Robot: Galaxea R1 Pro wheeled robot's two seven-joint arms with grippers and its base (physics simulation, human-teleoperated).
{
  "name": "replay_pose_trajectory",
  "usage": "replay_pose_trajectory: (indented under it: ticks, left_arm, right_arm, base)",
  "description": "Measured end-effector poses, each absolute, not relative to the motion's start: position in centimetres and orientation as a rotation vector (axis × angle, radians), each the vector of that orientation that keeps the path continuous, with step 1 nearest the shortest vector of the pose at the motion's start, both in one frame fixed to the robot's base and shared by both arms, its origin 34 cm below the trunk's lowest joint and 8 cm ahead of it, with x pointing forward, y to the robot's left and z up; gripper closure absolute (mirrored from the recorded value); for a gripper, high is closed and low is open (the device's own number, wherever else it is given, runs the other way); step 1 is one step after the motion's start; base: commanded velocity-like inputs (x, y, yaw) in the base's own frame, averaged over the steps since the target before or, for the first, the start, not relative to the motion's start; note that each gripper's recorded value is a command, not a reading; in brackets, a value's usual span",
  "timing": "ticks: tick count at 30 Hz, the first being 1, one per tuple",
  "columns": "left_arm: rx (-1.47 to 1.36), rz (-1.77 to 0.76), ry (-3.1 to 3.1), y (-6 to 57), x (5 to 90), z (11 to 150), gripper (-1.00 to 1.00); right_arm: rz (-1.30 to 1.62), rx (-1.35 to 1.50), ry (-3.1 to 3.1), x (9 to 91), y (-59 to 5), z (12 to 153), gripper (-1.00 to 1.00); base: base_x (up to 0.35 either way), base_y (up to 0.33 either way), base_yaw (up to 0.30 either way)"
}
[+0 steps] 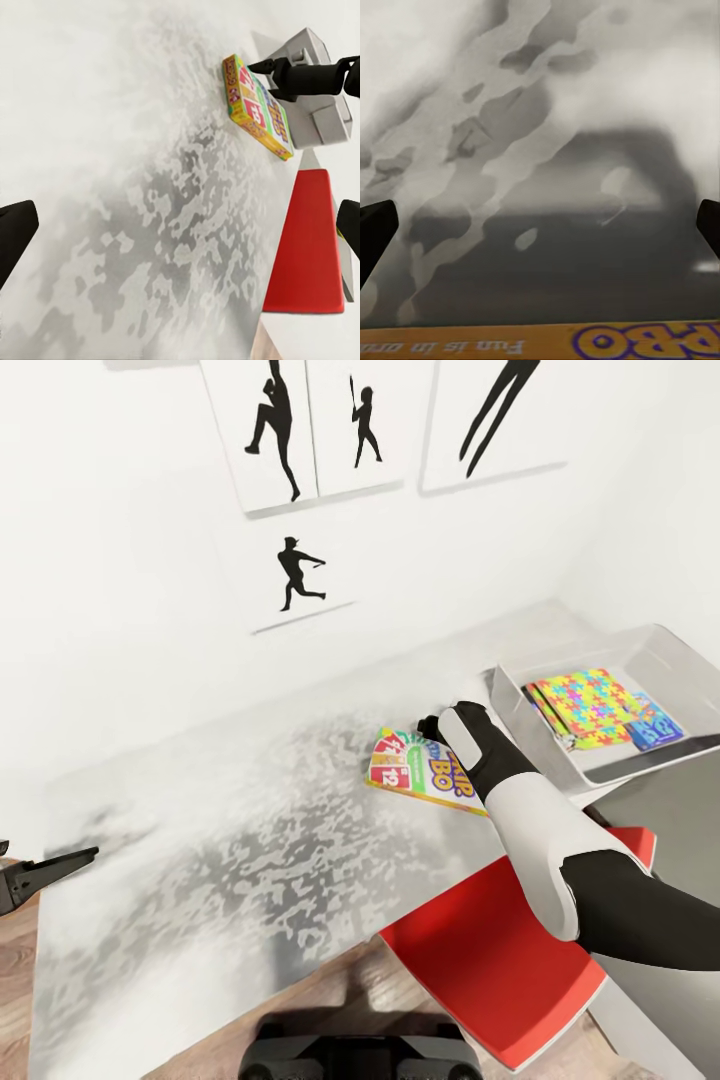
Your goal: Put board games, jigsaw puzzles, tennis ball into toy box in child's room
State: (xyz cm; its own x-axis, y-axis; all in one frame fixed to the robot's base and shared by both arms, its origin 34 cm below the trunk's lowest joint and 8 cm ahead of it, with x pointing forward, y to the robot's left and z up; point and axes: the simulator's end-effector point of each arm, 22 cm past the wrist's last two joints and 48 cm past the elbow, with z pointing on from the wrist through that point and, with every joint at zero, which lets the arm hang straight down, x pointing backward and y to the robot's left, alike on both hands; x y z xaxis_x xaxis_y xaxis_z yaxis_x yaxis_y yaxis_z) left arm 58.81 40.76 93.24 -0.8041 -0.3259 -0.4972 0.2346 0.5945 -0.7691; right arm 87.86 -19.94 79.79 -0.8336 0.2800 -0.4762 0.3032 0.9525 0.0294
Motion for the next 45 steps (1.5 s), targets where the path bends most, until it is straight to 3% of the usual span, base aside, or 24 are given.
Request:
replay_pose_trajectory:
  ticks: [45]
  left_arm:
    - [-0.078, -1.188, 2.216, 40.76, 58.74, 92.8, -1.0]
  right_arm:
    - [-0.076, 0.402, 2.606, 88.13, -20.06, 79.64, -1.0]
  base:
    - [-0.128, 0.035, 0.0]
